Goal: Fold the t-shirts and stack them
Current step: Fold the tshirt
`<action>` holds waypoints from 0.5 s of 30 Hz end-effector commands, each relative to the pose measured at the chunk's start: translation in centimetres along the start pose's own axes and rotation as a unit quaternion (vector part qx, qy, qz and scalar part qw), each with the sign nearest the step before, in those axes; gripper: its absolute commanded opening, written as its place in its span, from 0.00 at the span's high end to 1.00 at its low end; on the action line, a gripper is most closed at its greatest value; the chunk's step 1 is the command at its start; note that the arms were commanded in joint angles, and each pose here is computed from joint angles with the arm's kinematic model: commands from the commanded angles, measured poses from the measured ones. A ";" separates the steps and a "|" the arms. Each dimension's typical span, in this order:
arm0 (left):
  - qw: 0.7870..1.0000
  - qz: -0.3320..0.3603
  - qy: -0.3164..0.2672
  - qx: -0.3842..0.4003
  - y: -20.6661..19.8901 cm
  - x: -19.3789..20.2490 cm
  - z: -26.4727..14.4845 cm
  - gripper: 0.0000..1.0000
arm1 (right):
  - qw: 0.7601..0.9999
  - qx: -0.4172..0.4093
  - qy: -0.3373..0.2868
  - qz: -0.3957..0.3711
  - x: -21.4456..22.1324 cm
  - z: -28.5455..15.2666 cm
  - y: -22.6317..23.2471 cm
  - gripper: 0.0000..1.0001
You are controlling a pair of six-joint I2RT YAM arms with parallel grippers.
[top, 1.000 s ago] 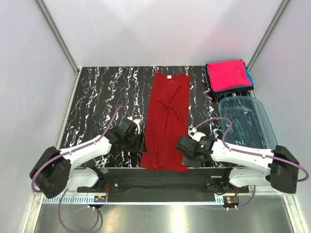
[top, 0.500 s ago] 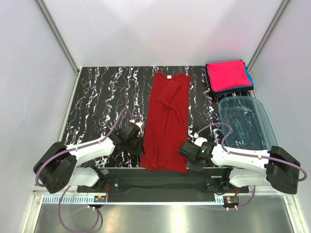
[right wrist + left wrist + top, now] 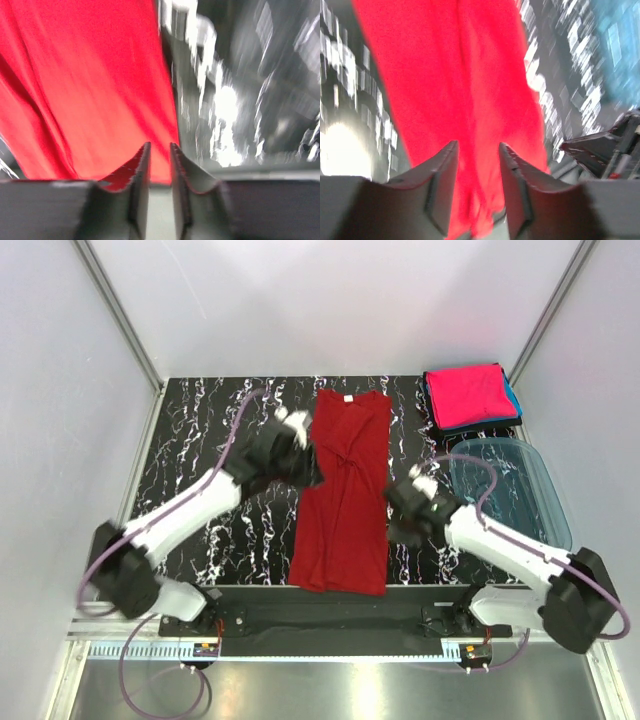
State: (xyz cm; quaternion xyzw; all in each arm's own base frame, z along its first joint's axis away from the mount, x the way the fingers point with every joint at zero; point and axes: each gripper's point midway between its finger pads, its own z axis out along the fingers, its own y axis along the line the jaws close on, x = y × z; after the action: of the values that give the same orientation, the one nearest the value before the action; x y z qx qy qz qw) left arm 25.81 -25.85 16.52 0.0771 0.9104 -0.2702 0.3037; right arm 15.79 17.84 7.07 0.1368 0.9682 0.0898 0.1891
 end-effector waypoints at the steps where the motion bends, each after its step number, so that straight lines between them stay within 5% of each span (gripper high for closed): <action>1: 0.999 0.027 -0.009 0.017 -0.5 -5.1 2.9 0.62 | 0.996 -0.030 -0.070 -0.043 -8.4 0.2 1.6 0.82; 6: 0.999 0.022 -0.036 0.009 0.8 -12.9 8.0 0.73 | 0.989 -0.086 -0.107 -0.047 -20.2 3.5 5.4 0.99; 15: 0.999 -0.032 -0.003 -0.020 7.1 -16.0 18.0 0.73 | 0.985 -0.120 -0.124 -0.029 -31.8 10.7 11.1 1.00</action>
State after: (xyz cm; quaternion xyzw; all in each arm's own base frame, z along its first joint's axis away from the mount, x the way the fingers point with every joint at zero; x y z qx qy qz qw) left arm 48.51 -29.18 10.99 0.0417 0.9186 -0.2465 0.3059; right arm 47.69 19.56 9.79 0.1155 0.9318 0.1558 0.3067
